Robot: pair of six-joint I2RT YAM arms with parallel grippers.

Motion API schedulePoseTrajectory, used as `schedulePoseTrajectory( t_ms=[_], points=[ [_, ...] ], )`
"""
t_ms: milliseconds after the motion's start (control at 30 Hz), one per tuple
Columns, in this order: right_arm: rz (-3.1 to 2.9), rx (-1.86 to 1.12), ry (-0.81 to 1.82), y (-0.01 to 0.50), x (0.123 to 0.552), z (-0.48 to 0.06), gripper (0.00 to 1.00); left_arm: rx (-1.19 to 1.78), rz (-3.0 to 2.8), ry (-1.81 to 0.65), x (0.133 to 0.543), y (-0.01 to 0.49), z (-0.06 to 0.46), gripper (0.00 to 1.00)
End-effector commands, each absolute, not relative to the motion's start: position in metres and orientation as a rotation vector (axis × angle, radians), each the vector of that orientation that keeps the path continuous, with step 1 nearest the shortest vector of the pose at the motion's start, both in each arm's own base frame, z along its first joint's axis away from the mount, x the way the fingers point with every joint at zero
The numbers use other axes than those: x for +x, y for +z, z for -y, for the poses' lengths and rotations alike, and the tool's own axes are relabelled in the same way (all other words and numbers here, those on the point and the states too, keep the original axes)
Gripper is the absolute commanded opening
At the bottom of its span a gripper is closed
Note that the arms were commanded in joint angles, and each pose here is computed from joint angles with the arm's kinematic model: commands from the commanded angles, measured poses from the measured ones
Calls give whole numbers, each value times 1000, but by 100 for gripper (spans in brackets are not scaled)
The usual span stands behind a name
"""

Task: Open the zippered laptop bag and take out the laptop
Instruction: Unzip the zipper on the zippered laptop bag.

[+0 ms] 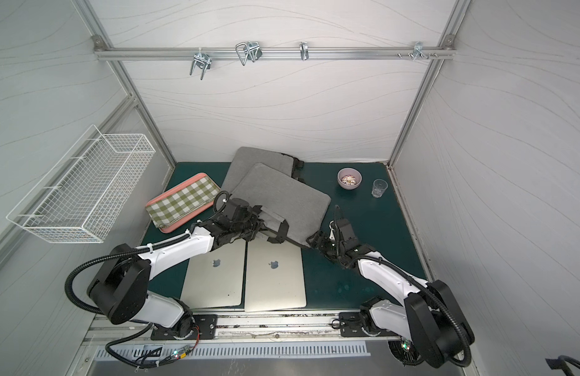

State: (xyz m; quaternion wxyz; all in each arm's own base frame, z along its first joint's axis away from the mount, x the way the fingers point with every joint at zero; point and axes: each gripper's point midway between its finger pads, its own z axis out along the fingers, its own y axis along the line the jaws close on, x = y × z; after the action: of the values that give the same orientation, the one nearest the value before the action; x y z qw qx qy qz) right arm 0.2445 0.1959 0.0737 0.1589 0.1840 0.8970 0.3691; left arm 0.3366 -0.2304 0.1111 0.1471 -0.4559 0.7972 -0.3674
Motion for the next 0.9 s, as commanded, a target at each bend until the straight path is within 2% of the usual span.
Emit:
schedulePoseTrajectory(
  t_ms=[0, 100, 167, 267, 400, 500, 600, 733, 867],
  points=[
    [-2543, 711, 1192, 72, 250, -207, 76, -1287, -2257, -1155, 343, 127, 239, 3],
    [-2552, 787, 1220, 63, 251, -212, 71, -1286, -2260, -1164, 343, 127, 240, 3],
    [-2548, 791, 1228, 61, 254, -214, 62, -1283, -2260, -1166, 343, 127, 240, 3],
    [-2532, 779, 1235, 62, 258, -216, 41, -1268, -2265, -1163, 342, 128, 240, 7],
    [-2514, 745, 1235, 65, 262, -217, 16, -1227, -2287, -1161, 340, 130, 241, 19],
    [-2501, 714, 1246, 70, 263, -218, 2, -1156, -2314, -1117, 338, 135, 238, 37],
    [-2478, 686, 1260, 80, 266, -217, 0, -930, -2363, -1008, 335, 154, 231, 51],
    [-2461, 630, 1261, 99, 268, -218, 0, -541, -2437, -896, 313, 172, 235, 53],
    [-2449, 590, 1281, 114, 269, -219, 0, -223, -2454, -952, 286, 166, 253, 52]
  ],
)
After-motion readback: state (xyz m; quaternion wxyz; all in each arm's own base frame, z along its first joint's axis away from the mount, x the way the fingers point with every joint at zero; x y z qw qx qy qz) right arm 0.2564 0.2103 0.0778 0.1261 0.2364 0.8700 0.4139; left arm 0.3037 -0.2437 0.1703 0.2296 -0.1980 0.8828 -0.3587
